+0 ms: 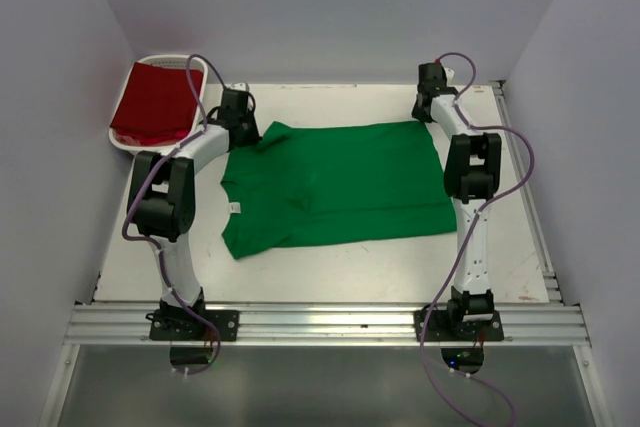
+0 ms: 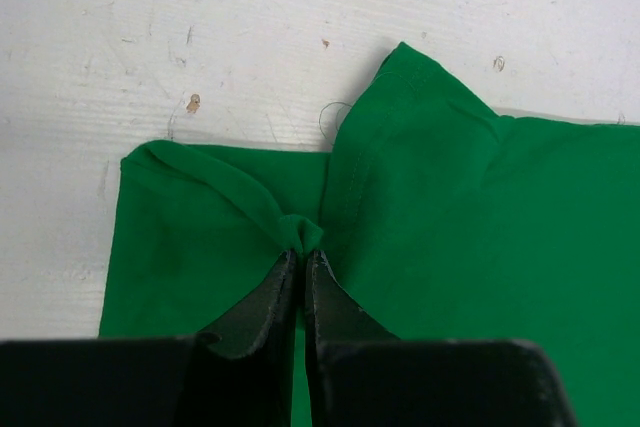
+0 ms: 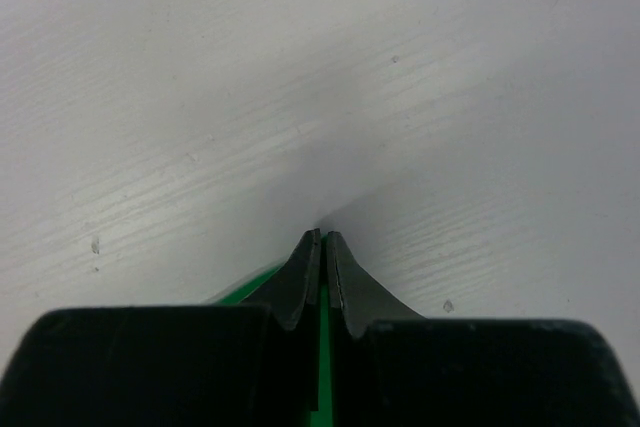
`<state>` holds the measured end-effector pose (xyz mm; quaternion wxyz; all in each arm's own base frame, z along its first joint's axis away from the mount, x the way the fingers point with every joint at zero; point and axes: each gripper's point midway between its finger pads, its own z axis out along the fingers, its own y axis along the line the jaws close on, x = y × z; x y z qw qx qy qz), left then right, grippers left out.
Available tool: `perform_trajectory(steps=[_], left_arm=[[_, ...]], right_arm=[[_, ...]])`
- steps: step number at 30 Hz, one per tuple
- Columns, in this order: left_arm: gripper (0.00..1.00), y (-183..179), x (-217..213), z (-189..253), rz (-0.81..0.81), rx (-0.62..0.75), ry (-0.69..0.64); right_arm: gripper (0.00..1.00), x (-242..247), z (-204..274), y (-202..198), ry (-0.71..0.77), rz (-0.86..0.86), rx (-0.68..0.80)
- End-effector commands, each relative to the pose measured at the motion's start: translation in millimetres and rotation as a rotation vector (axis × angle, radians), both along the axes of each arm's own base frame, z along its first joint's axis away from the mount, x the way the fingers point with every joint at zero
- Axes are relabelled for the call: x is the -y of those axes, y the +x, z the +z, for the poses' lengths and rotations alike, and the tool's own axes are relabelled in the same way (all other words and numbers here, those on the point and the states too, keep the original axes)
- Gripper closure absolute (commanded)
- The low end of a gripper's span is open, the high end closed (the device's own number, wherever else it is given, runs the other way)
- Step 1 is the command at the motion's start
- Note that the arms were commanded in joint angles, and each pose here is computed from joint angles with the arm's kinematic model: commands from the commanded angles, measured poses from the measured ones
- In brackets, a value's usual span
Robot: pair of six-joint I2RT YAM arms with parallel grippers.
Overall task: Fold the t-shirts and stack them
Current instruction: Grap the side of the flattened tshirt furthest away from the robot with both arms
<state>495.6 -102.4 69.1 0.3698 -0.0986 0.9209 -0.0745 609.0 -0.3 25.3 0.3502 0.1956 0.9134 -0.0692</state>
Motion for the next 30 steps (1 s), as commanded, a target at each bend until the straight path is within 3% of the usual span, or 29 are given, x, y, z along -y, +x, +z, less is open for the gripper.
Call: perform_trajectory(steps=[1, 15, 30], left_arm=[[1.00, 9.1, 3.6, 18.2, -0.004, 0.051, -0.009], [1.00, 23.1, -0.3, 65.6, 0.010, 0.151, 0.007], [1.00, 5.0, -10.9, 75.3, 0.045, 0.146, 0.028]], right_arm=[[1.00, 12.9, 1.4, -7.7, -0.017, -0.029, -0.013], [1.00, 25.7, 87.3, -10.5, -0.040, -0.071, 0.163], [1.00, 27.7, 86.4, -37.6, -0.034, -0.096, 0.134]])
